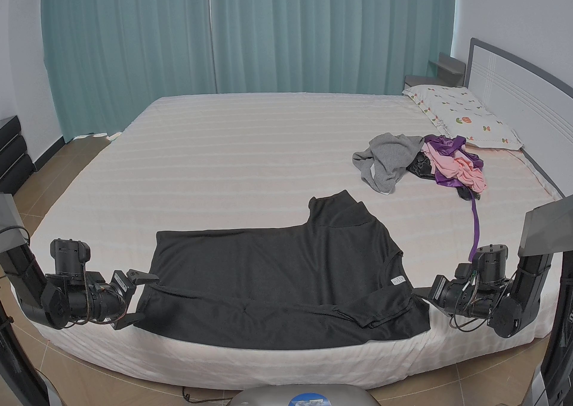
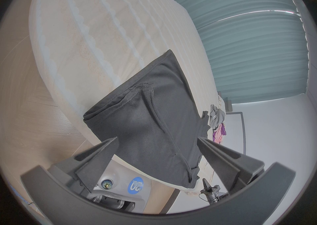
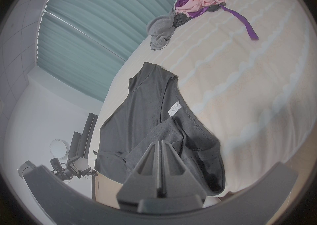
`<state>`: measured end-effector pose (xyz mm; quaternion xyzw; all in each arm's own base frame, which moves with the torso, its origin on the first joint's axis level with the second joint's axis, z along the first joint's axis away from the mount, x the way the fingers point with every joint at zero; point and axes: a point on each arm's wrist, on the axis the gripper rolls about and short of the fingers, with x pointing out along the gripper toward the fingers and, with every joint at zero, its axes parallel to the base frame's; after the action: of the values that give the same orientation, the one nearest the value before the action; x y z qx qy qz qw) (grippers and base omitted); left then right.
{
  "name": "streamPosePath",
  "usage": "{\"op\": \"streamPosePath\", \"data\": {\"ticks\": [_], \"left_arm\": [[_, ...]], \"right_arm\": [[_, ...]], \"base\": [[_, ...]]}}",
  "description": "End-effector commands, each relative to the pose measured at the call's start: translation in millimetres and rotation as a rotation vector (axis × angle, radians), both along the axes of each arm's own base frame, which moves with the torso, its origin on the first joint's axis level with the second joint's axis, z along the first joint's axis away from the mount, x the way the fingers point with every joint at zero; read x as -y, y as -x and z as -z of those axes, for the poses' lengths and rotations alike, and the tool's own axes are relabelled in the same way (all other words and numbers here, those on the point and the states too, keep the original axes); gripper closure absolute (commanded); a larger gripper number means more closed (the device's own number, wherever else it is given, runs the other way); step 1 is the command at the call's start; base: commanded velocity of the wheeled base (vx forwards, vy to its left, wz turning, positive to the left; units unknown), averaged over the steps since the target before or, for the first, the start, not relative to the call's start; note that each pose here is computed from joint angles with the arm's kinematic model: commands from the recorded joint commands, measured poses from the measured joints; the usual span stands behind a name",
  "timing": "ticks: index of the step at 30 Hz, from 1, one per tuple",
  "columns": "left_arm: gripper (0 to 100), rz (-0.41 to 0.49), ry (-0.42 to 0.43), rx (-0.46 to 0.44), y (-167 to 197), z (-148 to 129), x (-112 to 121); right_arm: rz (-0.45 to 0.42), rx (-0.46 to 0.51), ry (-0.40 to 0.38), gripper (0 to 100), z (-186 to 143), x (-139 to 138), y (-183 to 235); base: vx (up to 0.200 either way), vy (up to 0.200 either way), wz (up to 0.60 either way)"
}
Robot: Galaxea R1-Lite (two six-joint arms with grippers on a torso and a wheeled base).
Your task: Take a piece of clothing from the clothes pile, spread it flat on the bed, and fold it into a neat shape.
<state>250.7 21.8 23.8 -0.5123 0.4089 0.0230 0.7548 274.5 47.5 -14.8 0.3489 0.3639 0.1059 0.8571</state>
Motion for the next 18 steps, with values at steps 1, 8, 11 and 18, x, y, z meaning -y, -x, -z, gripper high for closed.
{"op": "streamPosePath", "data": {"ticks": [1,8,11,18], "left_arm": [[0,-0.001,0.0,-0.003,0.1,0.6,-0.1],[0,0.0,-0.001,-0.002,0.1,0.6,-0.1],[0,-0.001,0.0,-0.003,0.1,0.6,-0.1],[0,0.001,-0.002,-0.002,0.1,0.6,-0.1]], "right_arm": [[-0.005,0.002,0.001,100,2.2,-1.7,-3.9],[-0.016,-0.005,0.012,0,7.9,-1.9,-4.8],[-0.034,0.001,0.025,0,10.3,-3.3,-4.7],[-0.049,0.04,0.015,0,9.0,-7.2,-11.2]], "base": [[0.0,0.0,0.0],[0.0,0.0,0.0],[0.0,0.0,0.0],[0.0,0.0,0.0]]}}
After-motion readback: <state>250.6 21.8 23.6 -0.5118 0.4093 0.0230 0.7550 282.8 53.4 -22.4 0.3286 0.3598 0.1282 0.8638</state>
